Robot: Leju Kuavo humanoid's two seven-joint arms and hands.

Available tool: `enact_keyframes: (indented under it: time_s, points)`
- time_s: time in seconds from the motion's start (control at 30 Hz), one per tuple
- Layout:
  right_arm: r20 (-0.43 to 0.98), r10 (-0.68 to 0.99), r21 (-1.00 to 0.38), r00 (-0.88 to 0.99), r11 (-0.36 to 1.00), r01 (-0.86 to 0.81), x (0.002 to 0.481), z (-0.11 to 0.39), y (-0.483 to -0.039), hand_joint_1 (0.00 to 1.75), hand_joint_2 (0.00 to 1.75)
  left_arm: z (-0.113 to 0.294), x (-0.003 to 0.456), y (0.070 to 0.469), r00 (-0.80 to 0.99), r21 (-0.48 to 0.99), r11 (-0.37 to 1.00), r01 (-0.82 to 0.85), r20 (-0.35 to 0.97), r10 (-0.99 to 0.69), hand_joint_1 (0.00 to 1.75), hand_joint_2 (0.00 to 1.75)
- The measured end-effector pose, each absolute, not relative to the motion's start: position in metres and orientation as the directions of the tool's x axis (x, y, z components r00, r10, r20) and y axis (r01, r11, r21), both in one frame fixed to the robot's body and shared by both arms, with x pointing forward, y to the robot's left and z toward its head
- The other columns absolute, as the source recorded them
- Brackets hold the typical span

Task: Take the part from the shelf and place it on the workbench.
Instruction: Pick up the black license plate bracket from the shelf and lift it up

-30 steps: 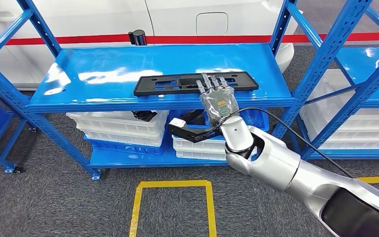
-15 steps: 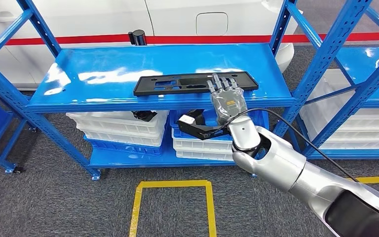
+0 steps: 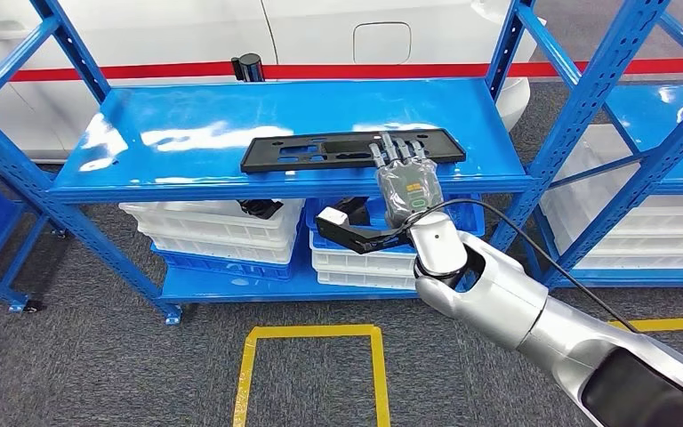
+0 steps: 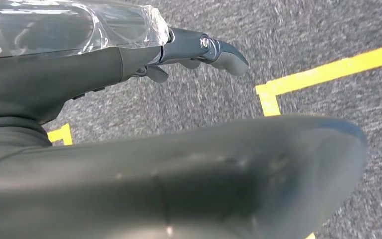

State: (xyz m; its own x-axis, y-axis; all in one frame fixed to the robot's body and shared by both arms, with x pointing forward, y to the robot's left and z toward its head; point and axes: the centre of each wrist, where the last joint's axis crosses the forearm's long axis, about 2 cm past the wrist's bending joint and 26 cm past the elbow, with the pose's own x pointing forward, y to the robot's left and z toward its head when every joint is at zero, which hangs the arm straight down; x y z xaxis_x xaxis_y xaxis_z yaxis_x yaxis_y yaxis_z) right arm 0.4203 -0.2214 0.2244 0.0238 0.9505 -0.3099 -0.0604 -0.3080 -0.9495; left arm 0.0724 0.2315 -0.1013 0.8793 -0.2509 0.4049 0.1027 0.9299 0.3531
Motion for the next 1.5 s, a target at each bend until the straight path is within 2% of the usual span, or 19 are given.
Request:
enact_keyframes:
  time_s: [0.17, 0.37, 1.0, 1.5]
  points:
    - [-0.243, 0.97, -0.97, 0.012, -0.244, 0.003, 0.42, 0.228, -0.213, 0.0, 1.75, -0.101, 0.078, 0.238, 0.88, 0.359, 0.928, 0.095, 0.406, -0.247, 0.0, 0.0]
    - [-0.184, 0.983, -0.983, 0.024, -0.184, 0.01, 0.417, 0.228, -0.216, 0.0, 1.75, -0.102, 0.076, 0.24, 0.906, 0.349, 0.926, 0.141, 0.331, -0.263, 0.0, 0.0]
    - [-0.165, 0.986, -0.986, 0.017, -0.164, -0.042, 0.408, 0.236, -0.225, 0.0, 1.75, -0.1, 0.093, 0.249, 0.864, 0.352, 0.917, 0.19, 0.384, -0.326, 0.0, 0.0]
    - [-0.164, 0.986, -0.985, 0.013, -0.162, -0.065, 0.406, 0.229, -0.227, 0.0, 1.75, -0.101, 0.086, 0.25, 0.873, 0.351, 0.919, 0.18, 0.373, -0.314, 0.0, 0.0]
